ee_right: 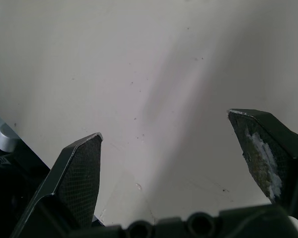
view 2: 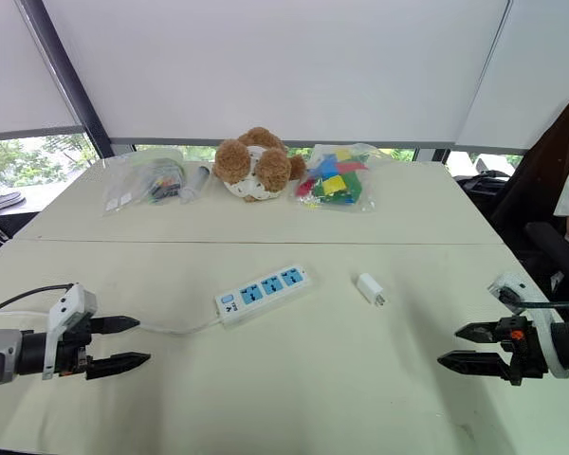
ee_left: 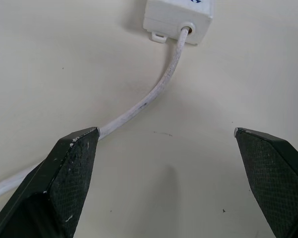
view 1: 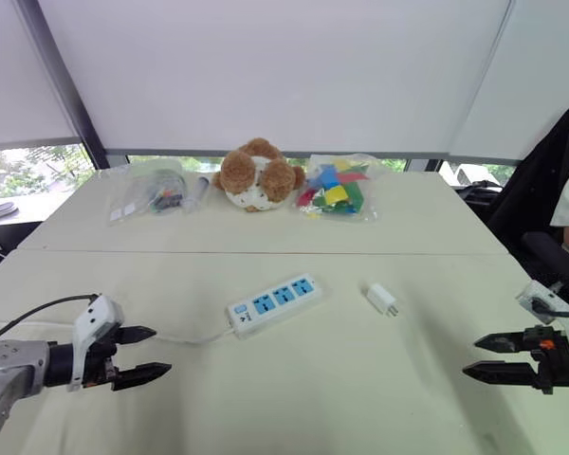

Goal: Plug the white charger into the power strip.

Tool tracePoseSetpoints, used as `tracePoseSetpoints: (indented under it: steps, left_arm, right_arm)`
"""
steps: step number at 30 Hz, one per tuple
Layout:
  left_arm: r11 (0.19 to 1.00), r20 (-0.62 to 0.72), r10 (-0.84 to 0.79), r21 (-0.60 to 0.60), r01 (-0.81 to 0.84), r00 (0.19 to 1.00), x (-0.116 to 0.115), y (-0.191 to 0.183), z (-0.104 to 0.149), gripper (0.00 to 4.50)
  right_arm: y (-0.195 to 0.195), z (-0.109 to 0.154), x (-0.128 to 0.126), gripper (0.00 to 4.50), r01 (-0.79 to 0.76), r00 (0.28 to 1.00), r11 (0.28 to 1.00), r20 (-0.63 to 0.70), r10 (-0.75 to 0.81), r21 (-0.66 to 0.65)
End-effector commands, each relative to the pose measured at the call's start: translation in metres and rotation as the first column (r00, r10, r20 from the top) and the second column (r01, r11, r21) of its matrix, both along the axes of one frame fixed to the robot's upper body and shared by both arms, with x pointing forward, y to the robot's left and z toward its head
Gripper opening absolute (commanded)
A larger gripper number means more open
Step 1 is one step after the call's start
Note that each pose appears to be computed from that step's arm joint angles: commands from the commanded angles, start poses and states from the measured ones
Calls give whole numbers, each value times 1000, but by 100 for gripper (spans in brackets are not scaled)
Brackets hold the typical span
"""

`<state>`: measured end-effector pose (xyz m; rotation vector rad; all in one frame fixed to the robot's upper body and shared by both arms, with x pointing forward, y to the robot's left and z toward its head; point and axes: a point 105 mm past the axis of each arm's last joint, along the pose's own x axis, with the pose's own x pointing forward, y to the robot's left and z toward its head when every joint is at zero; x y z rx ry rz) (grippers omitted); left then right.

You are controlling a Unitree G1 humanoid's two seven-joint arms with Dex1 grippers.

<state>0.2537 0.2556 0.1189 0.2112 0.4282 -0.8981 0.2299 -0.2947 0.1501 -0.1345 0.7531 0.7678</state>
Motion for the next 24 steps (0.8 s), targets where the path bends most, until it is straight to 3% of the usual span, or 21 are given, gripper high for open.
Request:
tracePoseSetpoints:
  steps: [1, 24]
  left_arm:
    - [1000, 57, -12, 4, 12, 998, 5, -3, 8, 450]
    - [1000, 81, -10, 16, 9, 997, 11, -7, 4, 450]
  right_arm:
    - [2, -2, 0, 440, -6, 1000, 1000, 19, 7, -16]
    - [8, -4, 9, 440, 1, 998, 1000, 63, -1, -4]
